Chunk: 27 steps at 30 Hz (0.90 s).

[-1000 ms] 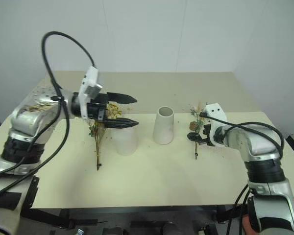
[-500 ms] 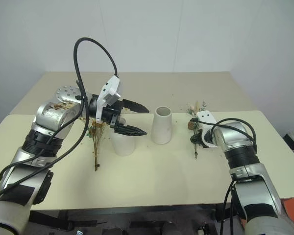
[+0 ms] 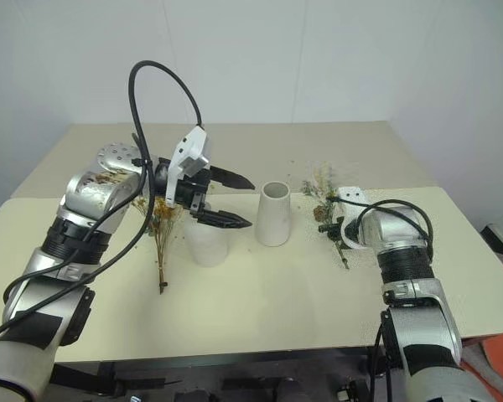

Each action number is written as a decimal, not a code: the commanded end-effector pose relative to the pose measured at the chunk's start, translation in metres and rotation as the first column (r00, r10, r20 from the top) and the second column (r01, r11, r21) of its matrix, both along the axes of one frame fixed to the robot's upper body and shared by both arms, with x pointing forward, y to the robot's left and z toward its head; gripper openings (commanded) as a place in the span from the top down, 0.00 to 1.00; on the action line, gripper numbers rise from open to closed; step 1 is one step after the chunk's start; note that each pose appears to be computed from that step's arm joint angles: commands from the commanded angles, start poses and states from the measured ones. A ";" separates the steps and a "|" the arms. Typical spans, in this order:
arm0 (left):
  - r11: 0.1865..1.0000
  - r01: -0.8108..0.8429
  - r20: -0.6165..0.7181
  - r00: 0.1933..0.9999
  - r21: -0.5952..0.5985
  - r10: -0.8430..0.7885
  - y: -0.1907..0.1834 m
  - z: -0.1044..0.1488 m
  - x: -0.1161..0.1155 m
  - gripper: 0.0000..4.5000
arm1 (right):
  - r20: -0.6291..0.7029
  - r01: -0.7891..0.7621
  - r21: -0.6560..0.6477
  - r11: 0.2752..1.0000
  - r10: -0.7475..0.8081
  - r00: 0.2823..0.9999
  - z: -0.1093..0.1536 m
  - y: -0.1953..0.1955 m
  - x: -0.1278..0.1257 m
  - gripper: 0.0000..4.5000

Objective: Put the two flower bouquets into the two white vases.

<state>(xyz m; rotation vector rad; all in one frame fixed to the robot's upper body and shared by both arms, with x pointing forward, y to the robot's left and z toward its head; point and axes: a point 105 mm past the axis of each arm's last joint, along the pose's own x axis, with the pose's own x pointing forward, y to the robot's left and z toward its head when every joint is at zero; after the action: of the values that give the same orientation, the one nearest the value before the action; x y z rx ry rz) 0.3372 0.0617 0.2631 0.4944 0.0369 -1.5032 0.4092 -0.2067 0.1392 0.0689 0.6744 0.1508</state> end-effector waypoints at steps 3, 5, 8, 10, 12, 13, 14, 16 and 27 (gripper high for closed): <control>0.999 -0.033 0.028 0.999 -0.020 0.033 0.014 0.010 0.002 0.00 | 0.512 0.081 0.193 0.978 -0.171 0.842 0.110 -0.004 0.004 1.00; 0.999 -0.039 0.025 0.999 -0.010 0.040 0.016 0.008 0.005 0.00 | 0.664 0.031 0.170 0.985 -0.138 0.735 0.137 0.005 -0.006 1.00; 0.998 -0.056 0.015 0.998 0.002 0.056 0.017 0.004 0.008 0.00 | 0.774 -0.058 0.188 0.980 -0.111 0.624 0.163 0.017 -0.021 1.00; 0.996 -0.082 -0.027 0.996 0.023 0.082 0.018 0.000 0.010 0.00 | 0.846 -0.136 0.167 0.977 -0.072 0.528 0.180 0.028 -0.032 1.00; 0.992 -0.124 -0.056 0.990 0.038 0.126 0.017 -0.003 0.014 0.00 | 0.895 -0.194 0.136 0.971 -0.037 0.444 0.193 0.041 -0.039 1.00; 0.989 -0.144 -0.062 0.987 0.043 0.147 0.016 -0.004 0.016 0.00 | 0.906 -0.212 0.125 0.969 -0.025 0.422 0.197 0.046 -0.040 1.00; 0.986 -0.158 -0.064 0.985 0.045 0.160 0.015 -0.004 0.018 0.00 | 0.912 -0.222 0.117 0.968 -0.017 0.409 0.199 0.050 -0.040 1.00; 0.982 -0.185 -0.074 0.979 0.046 0.188 0.010 -0.003 0.022 0.00 | 0.929 -0.273 0.108 0.956 0.001 0.371 0.206 0.064 -0.041 1.00; 0.958 -0.280 -0.078 0.956 0.052 0.284 0.000 0.001 0.037 0.00 | 0.957 -0.411 0.059 0.910 0.066 0.283 0.195 0.122 -0.033 1.00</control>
<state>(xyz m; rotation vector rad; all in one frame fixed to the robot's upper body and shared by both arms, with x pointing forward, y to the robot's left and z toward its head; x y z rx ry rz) 0.3751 0.0671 0.2437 0.4005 0.2584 -1.2449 0.3855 -0.0877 0.3188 0.1671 -0.5123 0.5434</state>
